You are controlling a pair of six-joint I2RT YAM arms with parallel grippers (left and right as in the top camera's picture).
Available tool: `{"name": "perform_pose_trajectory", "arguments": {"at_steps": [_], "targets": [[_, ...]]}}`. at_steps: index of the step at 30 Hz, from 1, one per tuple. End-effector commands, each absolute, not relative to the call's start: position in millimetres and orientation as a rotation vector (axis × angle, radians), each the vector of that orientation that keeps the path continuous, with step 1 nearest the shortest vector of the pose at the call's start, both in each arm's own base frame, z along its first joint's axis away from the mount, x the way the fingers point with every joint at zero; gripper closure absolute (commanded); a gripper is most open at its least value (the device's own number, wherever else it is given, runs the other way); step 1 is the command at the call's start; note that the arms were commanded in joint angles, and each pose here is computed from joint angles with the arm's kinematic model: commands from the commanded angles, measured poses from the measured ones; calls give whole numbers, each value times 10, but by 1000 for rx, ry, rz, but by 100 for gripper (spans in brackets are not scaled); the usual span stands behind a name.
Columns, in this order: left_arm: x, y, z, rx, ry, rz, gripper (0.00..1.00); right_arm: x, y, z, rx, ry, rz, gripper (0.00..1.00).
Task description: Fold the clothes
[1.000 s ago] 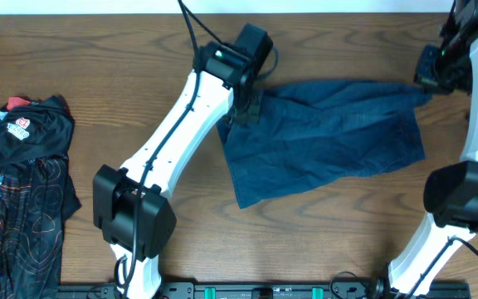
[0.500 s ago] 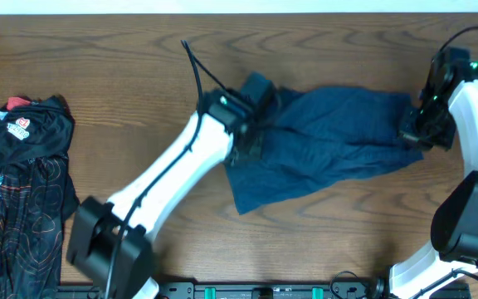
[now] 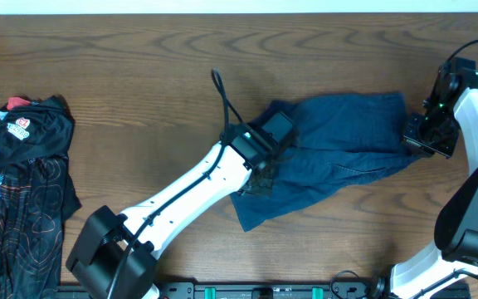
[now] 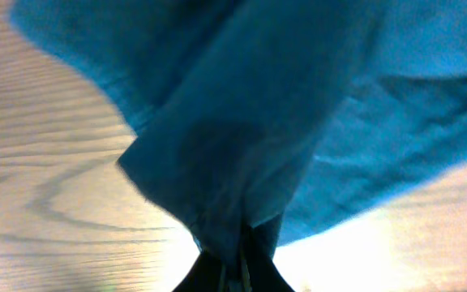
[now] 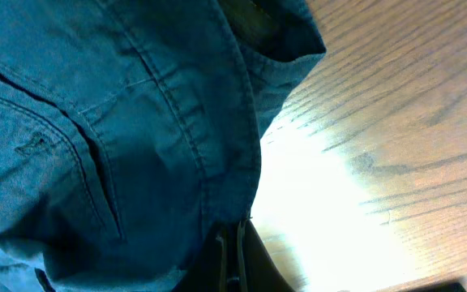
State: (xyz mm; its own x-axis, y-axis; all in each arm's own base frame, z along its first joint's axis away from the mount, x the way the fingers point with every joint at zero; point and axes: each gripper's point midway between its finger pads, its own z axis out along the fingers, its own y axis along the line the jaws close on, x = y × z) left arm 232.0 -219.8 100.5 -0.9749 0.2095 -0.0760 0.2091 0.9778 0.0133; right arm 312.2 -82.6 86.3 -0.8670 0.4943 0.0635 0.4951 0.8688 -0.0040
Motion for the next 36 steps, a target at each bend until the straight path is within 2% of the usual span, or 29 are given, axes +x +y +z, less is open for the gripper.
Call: {"name": "perform_pose_trajectory", "arguments": {"at_steps": [1, 6, 11, 23, 36], "targets": [[2501, -1931, 1158, 192, 2967, 104, 94, 3205, -857, 909, -828, -3018, -112, 99], [2668, -1645, 1372, 78, 2900, 117, 94, 3362, -986, 919, -889, -3080, -182, 99], [2618, -1545, 1595, 74, 2868, 55, 94, 3428, -1094, 933, -948, -3102, -233, 99], [2231, -1836, 1568, 252, 2988, -110, 94, 3462, -1099, 940, -957, -3114, -253, 99], [1639, -2398, 1489, 650, 2965, -159, 94, 3447, -1096, 938, -962, -3105, -253, 99]]}}
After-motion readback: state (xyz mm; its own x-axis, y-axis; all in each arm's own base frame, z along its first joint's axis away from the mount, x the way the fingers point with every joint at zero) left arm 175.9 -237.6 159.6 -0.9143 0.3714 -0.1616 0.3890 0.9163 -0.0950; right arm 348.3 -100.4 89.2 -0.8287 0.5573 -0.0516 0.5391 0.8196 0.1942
